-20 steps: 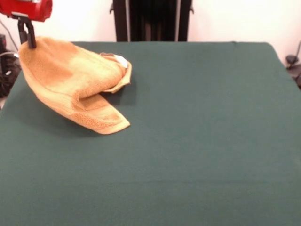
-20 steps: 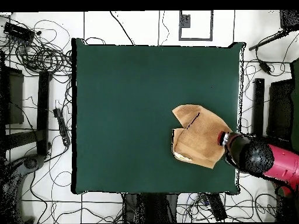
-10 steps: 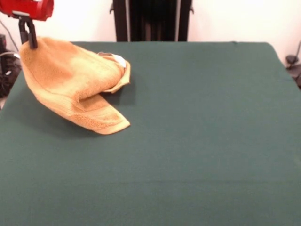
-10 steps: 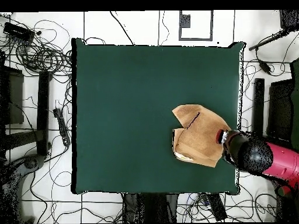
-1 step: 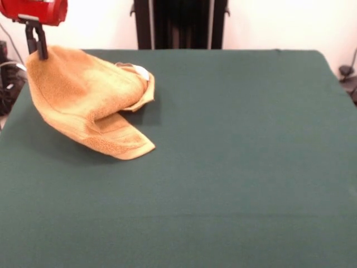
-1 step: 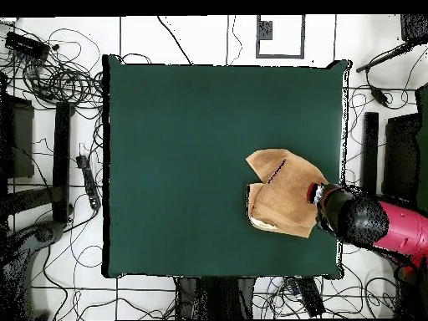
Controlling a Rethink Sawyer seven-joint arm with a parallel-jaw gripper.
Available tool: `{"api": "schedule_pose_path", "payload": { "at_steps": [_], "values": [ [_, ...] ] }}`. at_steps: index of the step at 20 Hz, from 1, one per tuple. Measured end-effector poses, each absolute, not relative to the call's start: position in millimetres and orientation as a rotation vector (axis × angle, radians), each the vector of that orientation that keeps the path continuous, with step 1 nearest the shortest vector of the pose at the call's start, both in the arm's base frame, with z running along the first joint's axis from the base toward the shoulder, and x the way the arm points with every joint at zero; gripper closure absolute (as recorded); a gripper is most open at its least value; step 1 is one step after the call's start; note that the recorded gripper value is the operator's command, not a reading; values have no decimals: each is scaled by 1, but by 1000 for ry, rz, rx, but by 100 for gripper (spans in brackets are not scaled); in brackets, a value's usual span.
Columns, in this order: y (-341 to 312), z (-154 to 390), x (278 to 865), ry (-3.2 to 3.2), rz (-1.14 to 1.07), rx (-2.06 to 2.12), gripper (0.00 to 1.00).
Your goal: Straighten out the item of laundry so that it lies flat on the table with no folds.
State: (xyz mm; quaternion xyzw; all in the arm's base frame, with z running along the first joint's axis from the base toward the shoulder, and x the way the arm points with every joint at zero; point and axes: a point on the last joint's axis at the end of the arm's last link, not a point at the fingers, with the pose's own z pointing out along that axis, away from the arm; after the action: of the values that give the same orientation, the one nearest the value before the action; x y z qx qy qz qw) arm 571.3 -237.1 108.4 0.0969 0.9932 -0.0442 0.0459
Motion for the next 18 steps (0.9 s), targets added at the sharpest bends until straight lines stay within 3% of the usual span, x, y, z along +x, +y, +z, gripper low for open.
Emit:
{"api": "schedule_pose_path", "payload": {
  "at_steps": [6,18],
  "values": [
    [-231,113,576,3026,-144,275,100],
    [-159,122,608,3061,-156,83,100]
  ]
}}
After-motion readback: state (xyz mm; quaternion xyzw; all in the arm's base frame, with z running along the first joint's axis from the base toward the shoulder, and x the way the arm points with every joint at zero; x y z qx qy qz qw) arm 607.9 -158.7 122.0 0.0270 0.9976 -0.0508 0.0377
